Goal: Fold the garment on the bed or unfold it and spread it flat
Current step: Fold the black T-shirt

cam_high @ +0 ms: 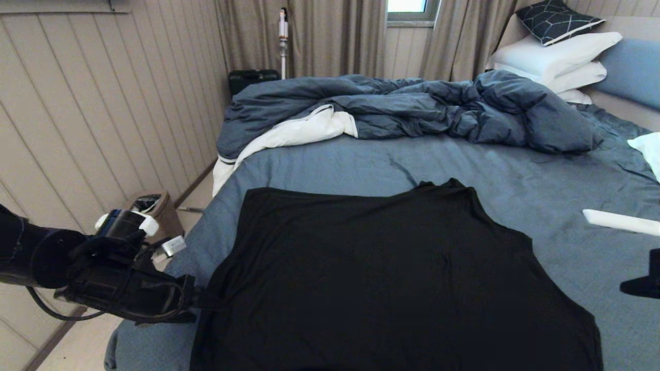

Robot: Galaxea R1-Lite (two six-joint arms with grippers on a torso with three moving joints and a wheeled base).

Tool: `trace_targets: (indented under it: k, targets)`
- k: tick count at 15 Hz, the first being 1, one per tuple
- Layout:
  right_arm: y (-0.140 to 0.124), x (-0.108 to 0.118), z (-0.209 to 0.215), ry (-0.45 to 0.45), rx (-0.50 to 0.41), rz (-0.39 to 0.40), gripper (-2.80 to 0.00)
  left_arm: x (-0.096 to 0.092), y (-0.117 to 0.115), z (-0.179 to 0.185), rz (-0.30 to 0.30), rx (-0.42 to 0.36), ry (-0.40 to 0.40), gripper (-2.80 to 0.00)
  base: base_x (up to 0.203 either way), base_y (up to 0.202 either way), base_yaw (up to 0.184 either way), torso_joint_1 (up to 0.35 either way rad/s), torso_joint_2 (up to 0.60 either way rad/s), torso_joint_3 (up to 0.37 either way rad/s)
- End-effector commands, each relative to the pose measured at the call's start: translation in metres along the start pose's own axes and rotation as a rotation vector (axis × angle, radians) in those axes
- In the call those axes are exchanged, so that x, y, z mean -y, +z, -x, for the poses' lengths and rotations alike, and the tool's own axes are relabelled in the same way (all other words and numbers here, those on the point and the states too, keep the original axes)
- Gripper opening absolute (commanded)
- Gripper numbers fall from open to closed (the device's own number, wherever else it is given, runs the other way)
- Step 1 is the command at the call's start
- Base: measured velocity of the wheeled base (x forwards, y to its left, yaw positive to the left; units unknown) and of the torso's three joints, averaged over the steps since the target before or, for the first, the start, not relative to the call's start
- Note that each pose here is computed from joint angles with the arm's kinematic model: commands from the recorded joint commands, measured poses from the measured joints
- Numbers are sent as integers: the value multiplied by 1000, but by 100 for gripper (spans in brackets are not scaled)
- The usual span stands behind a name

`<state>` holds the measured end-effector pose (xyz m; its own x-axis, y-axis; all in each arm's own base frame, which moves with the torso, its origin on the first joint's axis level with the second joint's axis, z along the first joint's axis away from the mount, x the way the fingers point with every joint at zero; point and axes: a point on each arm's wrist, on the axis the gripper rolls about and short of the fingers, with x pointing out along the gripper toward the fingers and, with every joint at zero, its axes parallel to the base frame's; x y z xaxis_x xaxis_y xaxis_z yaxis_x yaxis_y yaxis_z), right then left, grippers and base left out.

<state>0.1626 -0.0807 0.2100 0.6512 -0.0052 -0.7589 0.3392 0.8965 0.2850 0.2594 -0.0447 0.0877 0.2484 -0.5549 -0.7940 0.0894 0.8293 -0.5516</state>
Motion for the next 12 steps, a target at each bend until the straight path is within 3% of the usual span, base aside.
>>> trace_targets:
  k: [1, 5, 6, 7, 12]
  targets:
    - [-1, 0, 0, 2, -3, -1, -280, 0, 1, -11, 3, -30, -5, 0, 0, 0, 0, 0, 0, 0]
    - [-3, 2, -4, 0, -21, -8, -280, 14, 0, -18, -20, -37, -24, 0, 0, 0, 0, 0, 0, 0]
    - [-2, 2, -6, 1, -29, -10, -280, 18, 0, -20, -19, -39, -30, -156, 0, 0, 0, 0, 0, 0]
    - [-2, 2, -7, 2, -31, -10, -280, 22, -1, -20, -24, -42, -35, -280, 0, 0, 0, 0, 0, 0]
    - [0, 4, -12, -4, -49, -12, -280, 23, -2, -19, -26, -32, -39, -280, 0, 0, 0, 0, 0, 0]
